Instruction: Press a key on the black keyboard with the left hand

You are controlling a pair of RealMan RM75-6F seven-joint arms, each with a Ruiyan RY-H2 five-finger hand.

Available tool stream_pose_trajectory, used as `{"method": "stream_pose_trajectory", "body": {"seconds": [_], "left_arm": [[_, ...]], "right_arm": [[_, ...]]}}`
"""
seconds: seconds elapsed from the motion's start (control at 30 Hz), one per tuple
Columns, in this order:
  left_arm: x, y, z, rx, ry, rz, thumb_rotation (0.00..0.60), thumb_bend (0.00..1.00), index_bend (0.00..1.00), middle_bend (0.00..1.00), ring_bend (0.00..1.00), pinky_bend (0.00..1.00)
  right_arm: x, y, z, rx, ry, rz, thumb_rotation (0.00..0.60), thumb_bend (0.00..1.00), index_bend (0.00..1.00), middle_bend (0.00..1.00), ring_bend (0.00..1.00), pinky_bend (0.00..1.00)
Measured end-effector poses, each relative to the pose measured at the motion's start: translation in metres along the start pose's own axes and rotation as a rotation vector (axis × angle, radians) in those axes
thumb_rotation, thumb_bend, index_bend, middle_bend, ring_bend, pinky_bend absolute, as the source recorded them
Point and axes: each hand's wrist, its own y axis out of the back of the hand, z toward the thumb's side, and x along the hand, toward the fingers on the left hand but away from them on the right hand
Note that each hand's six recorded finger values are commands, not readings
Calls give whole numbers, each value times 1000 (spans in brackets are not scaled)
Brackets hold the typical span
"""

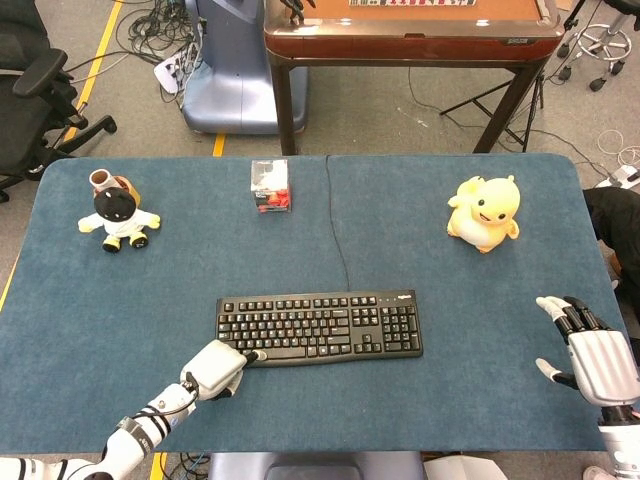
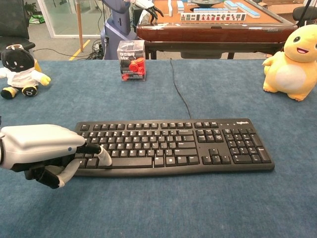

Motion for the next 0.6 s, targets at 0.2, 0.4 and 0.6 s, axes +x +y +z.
{"method": "stream_pose_trajectory", "body": {"seconds": [0.2,0.4,0.6], "left_arm": [[3,-5,-1,-10,9,-30,600,803,194,1000,919,1000],[5,-10,0,-2,9,-56,600,803,194,1000,920,1000],[1,-1,0,-26,14,-20,600,803,194,1000,919,1000]], "right_arm": [[1,3,-2,6,-4,-9,600,20,209,232,140,466],[1,2,0,4,2,-3,600,20,209,236,140,466],[1,3,0,-3,3,-9,600,19,209,236,140,466]]}}
